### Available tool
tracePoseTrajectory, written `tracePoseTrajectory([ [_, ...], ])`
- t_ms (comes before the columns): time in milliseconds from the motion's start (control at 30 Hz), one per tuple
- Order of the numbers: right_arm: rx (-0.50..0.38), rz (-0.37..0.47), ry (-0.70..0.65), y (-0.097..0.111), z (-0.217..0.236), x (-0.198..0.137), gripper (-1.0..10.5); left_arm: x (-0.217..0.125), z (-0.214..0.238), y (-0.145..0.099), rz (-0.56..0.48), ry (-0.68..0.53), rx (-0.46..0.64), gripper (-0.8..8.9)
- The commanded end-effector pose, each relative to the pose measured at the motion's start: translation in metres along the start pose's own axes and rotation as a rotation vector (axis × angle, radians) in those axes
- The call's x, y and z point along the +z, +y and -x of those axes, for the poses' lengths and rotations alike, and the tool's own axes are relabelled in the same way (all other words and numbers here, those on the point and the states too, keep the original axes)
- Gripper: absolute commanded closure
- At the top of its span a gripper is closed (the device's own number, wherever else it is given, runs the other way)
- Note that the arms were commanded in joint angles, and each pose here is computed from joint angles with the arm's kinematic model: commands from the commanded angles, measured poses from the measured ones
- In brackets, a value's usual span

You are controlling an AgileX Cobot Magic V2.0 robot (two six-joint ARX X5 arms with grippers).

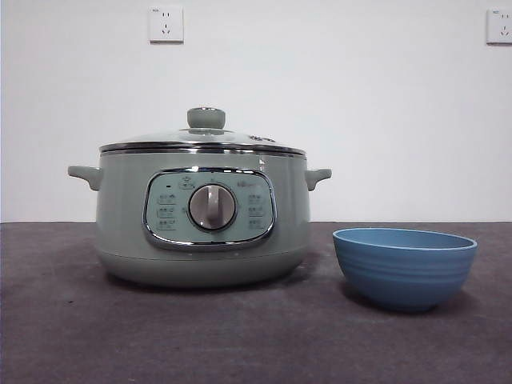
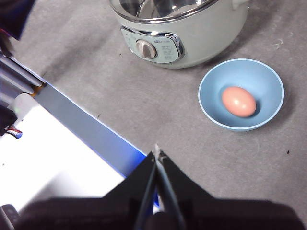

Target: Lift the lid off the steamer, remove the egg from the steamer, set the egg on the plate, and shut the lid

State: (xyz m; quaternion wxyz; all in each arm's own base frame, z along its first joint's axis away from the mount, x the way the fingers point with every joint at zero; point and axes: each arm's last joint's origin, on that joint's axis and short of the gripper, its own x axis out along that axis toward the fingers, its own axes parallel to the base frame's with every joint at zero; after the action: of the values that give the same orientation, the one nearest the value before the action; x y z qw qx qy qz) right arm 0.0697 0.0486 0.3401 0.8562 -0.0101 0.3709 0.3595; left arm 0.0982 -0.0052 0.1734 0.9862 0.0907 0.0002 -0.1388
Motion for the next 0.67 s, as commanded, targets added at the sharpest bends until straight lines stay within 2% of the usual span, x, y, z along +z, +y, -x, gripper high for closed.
tracePoseTrajectory([
  [33, 0.001, -0.005, -0.008, 0.001, 0.001, 0.001, 9.5, -0.013, 0.0, -0.001, 0.044, 0.025, 0.032, 8.17],
  [333, 0.001, -0.005, -0.008, 0.001, 0.001, 0.001, 9.5, -0.026, 0.003, -0.002, 0.082, 0.156, 0.063, 8.17],
  [667, 0.001, -0.005, -0.008, 0.001, 0.001, 0.001, 9.5, -0.025, 0.003, -0.001, 0.097, 0.148, 0.078, 8.17],
])
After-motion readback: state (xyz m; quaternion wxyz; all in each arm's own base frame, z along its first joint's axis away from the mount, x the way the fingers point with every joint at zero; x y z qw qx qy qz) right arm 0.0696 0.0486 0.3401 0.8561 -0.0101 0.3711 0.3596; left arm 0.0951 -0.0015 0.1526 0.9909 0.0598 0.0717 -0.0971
